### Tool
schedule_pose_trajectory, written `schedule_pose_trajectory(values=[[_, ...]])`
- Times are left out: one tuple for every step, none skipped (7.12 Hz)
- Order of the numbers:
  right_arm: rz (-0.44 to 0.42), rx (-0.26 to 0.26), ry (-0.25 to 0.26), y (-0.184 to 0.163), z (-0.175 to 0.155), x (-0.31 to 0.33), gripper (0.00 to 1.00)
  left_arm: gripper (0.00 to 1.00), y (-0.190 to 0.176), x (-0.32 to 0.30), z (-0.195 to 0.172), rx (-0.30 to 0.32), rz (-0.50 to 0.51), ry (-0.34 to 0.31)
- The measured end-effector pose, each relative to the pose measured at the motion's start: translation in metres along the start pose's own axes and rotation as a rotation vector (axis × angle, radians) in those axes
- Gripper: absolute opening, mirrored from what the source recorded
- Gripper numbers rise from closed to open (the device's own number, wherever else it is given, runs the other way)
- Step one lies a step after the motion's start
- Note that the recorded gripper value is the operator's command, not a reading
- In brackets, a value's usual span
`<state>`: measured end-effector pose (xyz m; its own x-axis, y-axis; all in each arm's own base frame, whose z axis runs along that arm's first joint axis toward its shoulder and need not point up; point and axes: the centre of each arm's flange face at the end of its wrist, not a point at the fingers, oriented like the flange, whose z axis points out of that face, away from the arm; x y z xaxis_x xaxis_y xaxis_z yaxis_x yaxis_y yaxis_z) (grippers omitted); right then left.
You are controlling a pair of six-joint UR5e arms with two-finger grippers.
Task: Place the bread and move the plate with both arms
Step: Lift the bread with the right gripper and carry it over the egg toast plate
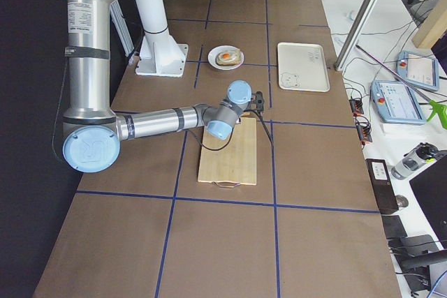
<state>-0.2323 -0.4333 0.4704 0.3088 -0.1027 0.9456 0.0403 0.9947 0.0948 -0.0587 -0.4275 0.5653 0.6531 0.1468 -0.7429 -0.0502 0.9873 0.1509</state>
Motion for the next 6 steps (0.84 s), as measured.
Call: schedule_pose_trajectory(values=[[0.033, -0.012, -0.055, -0.008, 0.008, -0.05, 0.0, 1.0, 0.0, 0.0, 0.0, 0.0, -0.001, 0.004], [0.071, -0.037, -0.102, -0.01, 0.027, -0.102, 0.0, 1.0, 0.001, 0.001, 0.0, 0.0, -0.001, 0.011], [0.111, -0.056, -0.137, -0.006, 0.056, -0.151, 0.0, 1.0, 0.001, 0.002, -0.001, 0.001, 0.0, 0.015], [0.137, -0.067, -0.162, 0.006, 0.089, -0.197, 0.0, 1.0, 0.002, 0.004, -0.002, 0.003, 0.002, 0.017], [0.143, -0.066, -0.179, 0.019, 0.122, -0.234, 0.0, 1.0, 0.002, 0.005, -0.003, 0.006, 0.005, 0.018], [0.143, -0.049, -0.187, 0.03, 0.154, -0.263, 0.0, 1.0, 0.002, 0.006, -0.004, 0.007, 0.006, 0.019]])
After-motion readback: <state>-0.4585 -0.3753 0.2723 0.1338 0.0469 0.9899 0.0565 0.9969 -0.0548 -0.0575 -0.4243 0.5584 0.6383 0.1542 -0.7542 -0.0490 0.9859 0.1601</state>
